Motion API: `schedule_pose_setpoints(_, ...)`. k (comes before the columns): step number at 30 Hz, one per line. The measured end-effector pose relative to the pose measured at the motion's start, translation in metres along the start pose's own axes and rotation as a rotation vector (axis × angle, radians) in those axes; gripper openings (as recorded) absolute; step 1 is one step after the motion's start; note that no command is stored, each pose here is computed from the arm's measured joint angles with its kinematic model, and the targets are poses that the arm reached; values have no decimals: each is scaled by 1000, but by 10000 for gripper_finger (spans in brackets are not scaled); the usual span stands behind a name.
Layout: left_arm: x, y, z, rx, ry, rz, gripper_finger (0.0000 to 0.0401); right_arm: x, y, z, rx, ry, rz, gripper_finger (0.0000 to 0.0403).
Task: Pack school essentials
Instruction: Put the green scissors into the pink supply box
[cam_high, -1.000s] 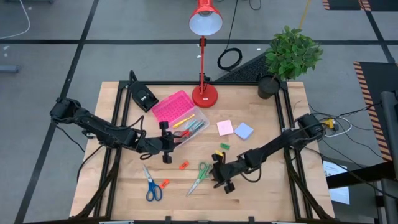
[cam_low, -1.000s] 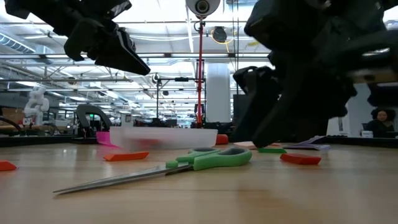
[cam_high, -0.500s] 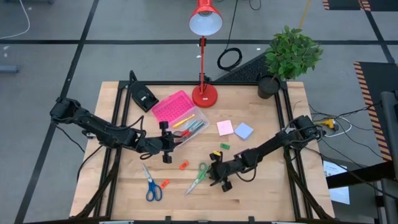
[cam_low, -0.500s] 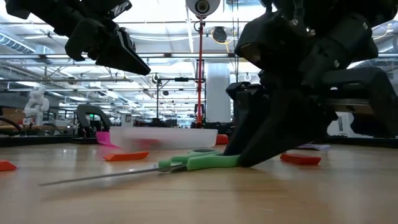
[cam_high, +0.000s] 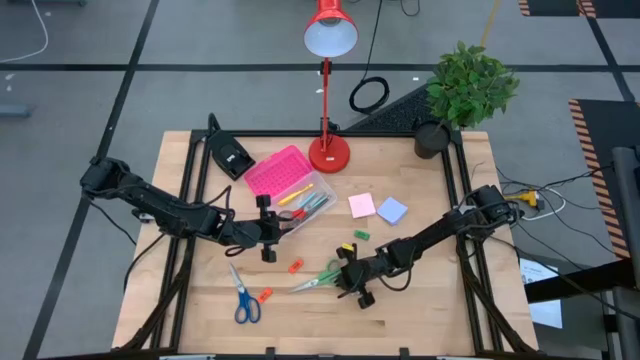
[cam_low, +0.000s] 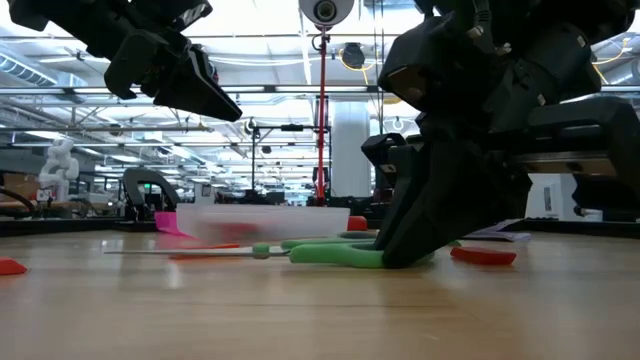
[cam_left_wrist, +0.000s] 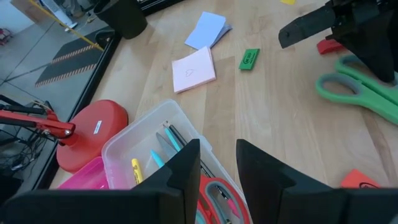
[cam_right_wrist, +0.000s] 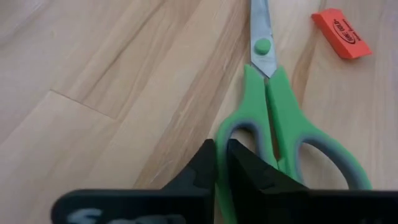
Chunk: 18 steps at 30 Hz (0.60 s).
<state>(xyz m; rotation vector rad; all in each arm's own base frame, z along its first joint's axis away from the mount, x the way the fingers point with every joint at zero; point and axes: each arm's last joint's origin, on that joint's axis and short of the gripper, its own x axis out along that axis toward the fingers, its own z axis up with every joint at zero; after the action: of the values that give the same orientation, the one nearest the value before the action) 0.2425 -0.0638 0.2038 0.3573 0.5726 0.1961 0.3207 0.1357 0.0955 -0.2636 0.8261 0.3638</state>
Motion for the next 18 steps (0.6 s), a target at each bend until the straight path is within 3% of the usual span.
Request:
schedule_pose_setpoints(9,0,0,0,-1,0,0,106,-17,0,9,5,-30,18,19)
schedule_pose_setpoints(18,0,0,0,-2,-2,0,106,-56,-2,25,37,-139,50,19)
